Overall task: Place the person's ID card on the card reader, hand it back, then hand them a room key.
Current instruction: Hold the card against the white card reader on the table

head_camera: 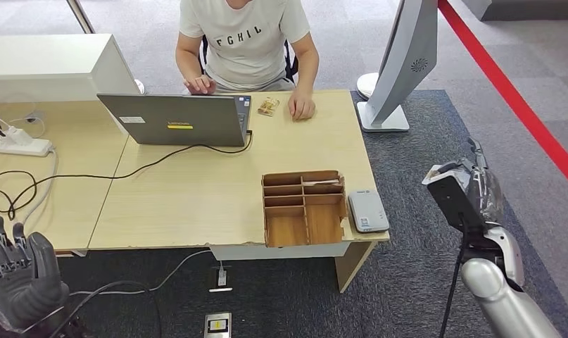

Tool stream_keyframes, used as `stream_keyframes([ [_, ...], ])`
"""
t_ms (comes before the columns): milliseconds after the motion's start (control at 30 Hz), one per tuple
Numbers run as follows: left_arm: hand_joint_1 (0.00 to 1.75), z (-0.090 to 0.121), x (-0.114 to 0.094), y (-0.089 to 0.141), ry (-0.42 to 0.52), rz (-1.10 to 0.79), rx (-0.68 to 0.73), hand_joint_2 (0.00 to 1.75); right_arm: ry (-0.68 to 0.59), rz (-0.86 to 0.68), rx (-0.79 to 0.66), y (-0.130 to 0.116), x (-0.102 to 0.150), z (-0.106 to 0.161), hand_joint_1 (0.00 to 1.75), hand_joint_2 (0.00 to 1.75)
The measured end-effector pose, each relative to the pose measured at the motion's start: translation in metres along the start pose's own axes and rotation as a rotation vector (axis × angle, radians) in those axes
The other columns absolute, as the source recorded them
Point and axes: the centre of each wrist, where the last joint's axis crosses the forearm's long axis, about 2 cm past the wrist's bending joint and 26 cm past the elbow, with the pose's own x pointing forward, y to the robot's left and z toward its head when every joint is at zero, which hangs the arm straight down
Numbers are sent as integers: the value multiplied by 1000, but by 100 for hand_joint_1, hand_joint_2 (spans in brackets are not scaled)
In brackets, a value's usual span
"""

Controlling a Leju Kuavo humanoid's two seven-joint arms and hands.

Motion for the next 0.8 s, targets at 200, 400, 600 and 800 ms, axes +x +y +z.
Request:
stream_keyframes([
  [200,0,-4,-1,-2,-8,11,4,175,16,27,38,5,-7,-2,175,175],
  [400,0,-4,-1,-2,-8,13,6,175,16,37,92,15,-6,-5,175,175],
  [600,0,-4,-1,-2,-5,16,7,175,33,20,141,32,-7,-1,175,175],
  [800,0,-4,-2,-3,6,24,10,175,60,3,175,45,-11,7,175,175],
])
